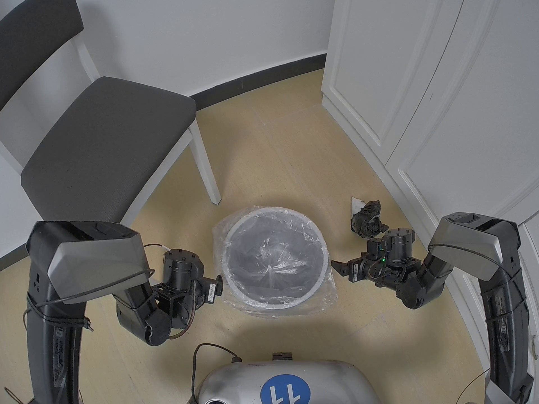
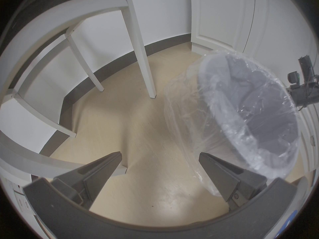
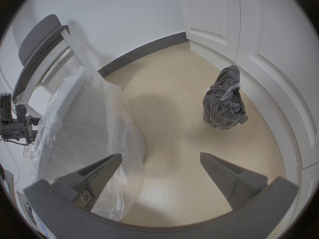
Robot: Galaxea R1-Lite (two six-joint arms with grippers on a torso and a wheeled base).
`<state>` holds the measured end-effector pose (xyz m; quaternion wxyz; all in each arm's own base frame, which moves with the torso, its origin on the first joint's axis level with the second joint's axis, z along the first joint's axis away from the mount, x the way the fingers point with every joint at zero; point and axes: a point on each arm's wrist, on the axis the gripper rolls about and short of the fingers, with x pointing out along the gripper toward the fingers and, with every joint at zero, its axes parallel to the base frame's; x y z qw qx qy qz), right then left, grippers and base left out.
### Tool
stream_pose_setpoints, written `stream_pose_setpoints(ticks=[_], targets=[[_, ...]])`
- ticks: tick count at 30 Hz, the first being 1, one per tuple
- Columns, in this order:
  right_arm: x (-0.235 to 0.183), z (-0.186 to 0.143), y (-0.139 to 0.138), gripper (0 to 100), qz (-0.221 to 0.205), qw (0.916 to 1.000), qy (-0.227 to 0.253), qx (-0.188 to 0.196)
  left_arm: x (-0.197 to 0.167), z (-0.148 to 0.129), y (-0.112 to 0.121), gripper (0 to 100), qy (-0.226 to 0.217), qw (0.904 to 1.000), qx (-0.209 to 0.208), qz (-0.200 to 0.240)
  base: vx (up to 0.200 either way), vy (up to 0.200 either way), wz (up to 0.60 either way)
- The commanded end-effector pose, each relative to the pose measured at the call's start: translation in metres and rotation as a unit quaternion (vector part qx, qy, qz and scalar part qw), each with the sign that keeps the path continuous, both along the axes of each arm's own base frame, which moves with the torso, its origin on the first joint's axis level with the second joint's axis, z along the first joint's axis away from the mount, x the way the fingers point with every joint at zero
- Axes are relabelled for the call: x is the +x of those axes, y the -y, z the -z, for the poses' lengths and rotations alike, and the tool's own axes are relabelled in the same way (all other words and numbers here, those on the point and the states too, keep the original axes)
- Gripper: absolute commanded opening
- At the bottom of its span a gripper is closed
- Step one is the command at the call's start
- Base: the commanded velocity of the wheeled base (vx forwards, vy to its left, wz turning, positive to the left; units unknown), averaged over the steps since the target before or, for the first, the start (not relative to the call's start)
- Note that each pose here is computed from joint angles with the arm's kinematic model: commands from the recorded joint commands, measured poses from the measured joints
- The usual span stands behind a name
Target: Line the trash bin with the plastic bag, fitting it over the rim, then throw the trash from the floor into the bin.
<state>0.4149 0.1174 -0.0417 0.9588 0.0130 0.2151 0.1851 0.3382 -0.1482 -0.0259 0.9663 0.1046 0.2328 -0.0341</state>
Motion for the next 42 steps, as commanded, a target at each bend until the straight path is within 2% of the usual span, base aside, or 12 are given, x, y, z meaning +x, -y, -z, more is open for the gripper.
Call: stream_pose_setpoints(ticks=[1, 9, 17, 20, 27, 33, 36, 42], targets=[[-0.002, 0.013, -0.007, 100, -0.008, 0.9999, -0.010, 0.000, 0.013, 0.027, 0.002, 100, -0.012, 0.9999, 0.006, -0.005, 0.000, 0.000, 0.00], [0.001, 0.023, -0.020, 100, -0.006, 0.9994, -0.013, 0.030, 0.025, 0.036, 0.008, 100, -0.003, 1.0000, -0.003, -0.005, 0.000, 0.000, 0.00], [-0.001, 0.032, -0.022, 100, -0.006, 0.9994, -0.018, 0.027, 0.029, 0.042, 0.009, 100, 0.000, 1.0000, -0.006, -0.007, 0.000, 0.000, 0.00], [-0.003, 0.028, -0.021, 100, -0.007, 0.9995, -0.017, 0.026, 0.029, 0.042, 0.009, 100, 0.000, 1.0000, -0.007, -0.007, 0.000, 0.000, 0.00], [-0.018, -0.016, -0.016, 100, -0.009, 0.9996, 0.001, 0.027, 0.012, 0.021, -0.001, 100, -0.005, 0.9998, -0.011, -0.014, 0.000, 0.000, 0.00], [-0.025, -0.028, -0.009, 100, -0.016, 0.9998, 0.014, 0.002, -0.002, 0.012, -0.006, 100, 0.000, 0.9999, -0.011, -0.013, 0.000, 0.000, 0.00], [-0.029, -0.038, -0.002, 100, -0.023, 0.9986, 0.035, -0.031, -0.013, 0.005, -0.012, 100, 0.005, 0.9998, -0.011, -0.013, 0.000, 0.000, 0.00], [-0.045, -0.061, 0.003, 100, -0.025, 0.9968, 0.052, -0.054, -0.030, -0.004, -0.014, 100, 0.026, 0.9995, -0.018, -0.006, 0.000, 0.000, 0.00]])
